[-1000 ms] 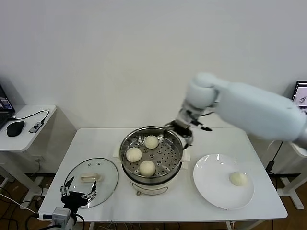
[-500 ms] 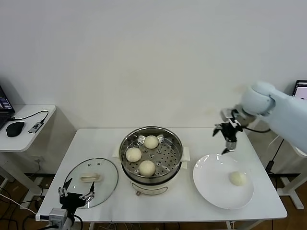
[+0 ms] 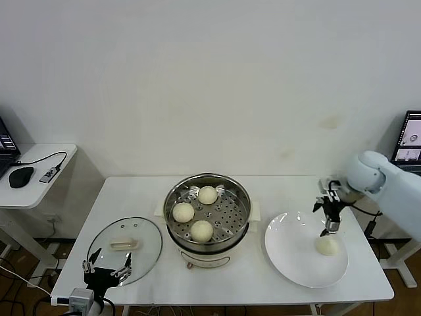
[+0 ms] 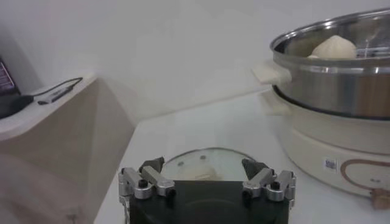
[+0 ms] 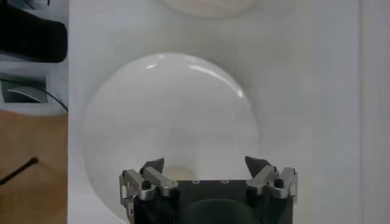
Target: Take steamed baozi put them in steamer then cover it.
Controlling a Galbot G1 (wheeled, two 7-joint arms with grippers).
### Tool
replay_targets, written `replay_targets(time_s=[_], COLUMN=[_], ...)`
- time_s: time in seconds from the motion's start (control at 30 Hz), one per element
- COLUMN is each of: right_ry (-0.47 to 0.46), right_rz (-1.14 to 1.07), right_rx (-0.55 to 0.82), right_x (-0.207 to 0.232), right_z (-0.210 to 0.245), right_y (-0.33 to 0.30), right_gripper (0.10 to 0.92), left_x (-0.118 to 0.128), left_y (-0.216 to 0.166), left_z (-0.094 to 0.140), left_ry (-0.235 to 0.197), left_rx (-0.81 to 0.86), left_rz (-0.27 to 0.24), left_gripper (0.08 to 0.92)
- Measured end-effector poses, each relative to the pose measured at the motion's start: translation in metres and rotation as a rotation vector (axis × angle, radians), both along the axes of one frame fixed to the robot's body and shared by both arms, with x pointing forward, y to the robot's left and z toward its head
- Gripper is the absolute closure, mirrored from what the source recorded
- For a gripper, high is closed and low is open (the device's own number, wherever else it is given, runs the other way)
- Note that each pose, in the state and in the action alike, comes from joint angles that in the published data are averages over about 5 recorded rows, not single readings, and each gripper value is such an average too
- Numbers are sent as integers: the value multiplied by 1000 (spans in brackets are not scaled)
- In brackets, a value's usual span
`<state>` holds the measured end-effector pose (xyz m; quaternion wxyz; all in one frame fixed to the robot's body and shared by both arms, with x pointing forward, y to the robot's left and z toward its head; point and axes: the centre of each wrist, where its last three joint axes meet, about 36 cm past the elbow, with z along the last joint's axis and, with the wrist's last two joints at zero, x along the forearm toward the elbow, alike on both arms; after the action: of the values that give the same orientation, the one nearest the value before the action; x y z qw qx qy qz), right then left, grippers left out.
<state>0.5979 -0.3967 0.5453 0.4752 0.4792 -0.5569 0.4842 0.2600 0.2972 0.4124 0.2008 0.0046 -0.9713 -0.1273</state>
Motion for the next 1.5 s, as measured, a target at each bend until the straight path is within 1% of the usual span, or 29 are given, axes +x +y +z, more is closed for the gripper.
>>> replay_targets(time_s=[0.3,0.63,1.13,1.5], right_ry=[27,23,25,21], right_rz=[-4,15,37,50], right_rx=[-21,-29,-59,-75], right_x=[-5,-7,-10,-9], right_z=[-31,-56,-74,-84], right_y=[-16,-20,-26,-24], right_gripper=[200,200,200,200], left_x=[-2,-4,-3,-2], left_y=[-2,-6,-10,-8], left_z=[-2,-3,-7,-12], left_ry=[8,15,23,34], left_rx=[-2,1,1,2], left_rz=[-1,-2,-13,-12], left_gripper=[177,177,177,177])
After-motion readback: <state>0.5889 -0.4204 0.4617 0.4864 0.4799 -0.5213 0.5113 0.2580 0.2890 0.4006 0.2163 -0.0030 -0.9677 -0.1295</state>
